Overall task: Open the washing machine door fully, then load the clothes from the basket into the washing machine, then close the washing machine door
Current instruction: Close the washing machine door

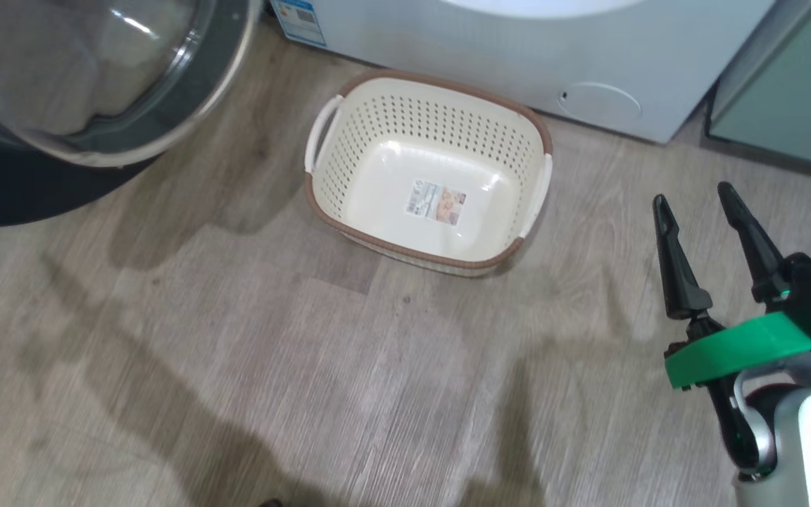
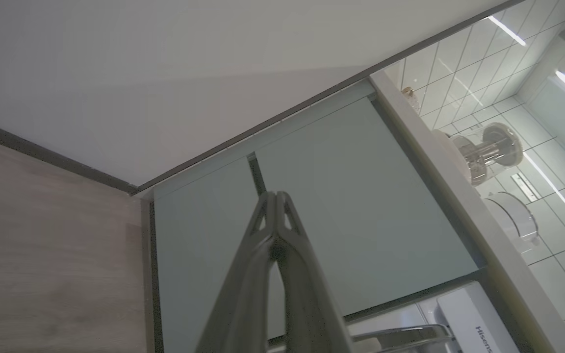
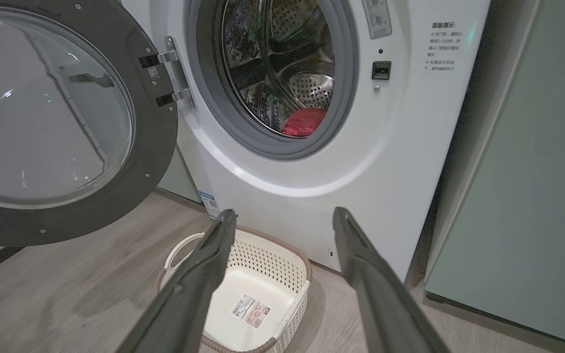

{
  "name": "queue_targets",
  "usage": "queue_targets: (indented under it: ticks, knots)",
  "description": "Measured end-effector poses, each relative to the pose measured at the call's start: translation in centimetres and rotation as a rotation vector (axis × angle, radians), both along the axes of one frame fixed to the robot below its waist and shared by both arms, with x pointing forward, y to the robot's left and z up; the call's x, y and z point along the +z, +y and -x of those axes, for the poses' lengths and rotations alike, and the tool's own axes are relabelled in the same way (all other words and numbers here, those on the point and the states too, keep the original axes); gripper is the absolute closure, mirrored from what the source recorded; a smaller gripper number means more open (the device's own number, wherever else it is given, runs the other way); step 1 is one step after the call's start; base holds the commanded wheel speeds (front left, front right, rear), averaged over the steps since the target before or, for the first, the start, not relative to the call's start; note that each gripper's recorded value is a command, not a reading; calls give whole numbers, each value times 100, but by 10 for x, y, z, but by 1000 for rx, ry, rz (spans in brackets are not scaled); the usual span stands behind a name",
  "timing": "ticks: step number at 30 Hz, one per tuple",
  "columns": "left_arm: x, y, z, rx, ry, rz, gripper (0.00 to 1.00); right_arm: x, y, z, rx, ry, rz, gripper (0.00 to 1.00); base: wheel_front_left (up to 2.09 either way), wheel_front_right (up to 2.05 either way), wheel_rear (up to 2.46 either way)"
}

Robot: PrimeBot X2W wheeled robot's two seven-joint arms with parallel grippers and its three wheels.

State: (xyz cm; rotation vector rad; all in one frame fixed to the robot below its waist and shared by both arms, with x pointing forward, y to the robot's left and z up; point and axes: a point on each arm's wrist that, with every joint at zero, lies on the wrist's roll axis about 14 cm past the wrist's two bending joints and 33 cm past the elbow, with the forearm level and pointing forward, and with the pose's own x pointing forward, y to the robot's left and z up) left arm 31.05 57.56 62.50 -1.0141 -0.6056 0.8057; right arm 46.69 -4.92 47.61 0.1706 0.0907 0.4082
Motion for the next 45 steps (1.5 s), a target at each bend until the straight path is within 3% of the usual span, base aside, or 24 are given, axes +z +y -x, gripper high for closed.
queue_targets:
  ticks: [13,30,37,45]
  knots:
    - [-86,-21,-33,-168,164,209,100,-15,-11,-6,-24,32,39,0,0,0,0]
    - [-94,-53,-60,-426,188,273,100,-11,-10,-7,-21,24,48,0,0,0,0]
    - [-90,-85,-69,-635,204,278,100,-1,-13,-7,-32,-9,43,0,0,0,0]
    - [-93,-110,-59,-770,189,307,100,6,-17,-5,-47,-30,21,0,0,0,0]
